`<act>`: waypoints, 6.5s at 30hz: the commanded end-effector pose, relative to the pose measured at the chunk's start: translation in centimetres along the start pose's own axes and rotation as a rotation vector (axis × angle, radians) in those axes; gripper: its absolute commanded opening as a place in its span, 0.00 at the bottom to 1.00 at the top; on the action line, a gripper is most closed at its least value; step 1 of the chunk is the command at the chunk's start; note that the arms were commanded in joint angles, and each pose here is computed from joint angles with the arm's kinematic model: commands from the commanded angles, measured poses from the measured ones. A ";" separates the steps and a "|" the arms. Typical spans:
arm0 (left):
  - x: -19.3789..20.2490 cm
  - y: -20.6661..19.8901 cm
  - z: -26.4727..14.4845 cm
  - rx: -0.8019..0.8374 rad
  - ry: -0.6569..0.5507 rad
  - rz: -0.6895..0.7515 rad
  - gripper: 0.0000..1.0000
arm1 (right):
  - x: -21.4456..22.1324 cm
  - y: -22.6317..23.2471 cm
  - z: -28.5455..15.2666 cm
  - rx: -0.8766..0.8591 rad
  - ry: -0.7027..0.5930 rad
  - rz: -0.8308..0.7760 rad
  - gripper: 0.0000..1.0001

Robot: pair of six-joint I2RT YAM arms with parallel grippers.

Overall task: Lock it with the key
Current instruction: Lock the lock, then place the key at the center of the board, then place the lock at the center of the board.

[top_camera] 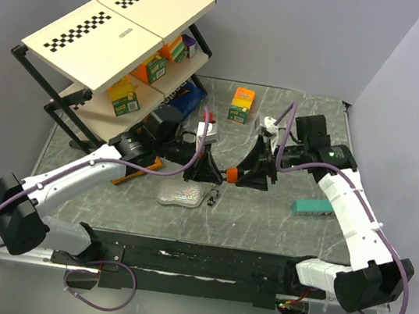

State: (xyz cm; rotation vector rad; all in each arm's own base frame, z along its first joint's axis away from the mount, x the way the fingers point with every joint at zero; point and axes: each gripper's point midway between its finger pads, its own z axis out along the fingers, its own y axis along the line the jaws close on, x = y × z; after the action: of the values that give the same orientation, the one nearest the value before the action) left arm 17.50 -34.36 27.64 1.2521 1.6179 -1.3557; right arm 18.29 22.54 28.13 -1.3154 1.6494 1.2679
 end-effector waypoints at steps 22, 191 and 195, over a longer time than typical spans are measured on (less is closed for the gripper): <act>-1.5 -0.6 -1.2 0.009 -0.057 0.175 0.01 | -1.9 0.5 -3.4 0.078 0.003 -0.139 0.58; -3.0 12.7 -10.4 -0.750 -0.157 0.216 0.96 | 13.7 -31.2 -4.6 1.091 0.178 0.765 0.00; -2.1 13.8 -10.4 -0.792 -0.151 0.118 0.96 | 14.2 -32.5 -4.6 1.124 0.180 0.772 0.04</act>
State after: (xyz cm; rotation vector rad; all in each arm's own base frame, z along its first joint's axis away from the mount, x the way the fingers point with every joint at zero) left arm 31.63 -25.05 27.21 0.8037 1.6538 -0.5904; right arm 42.20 12.62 5.19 -0.1429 2.6396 0.3584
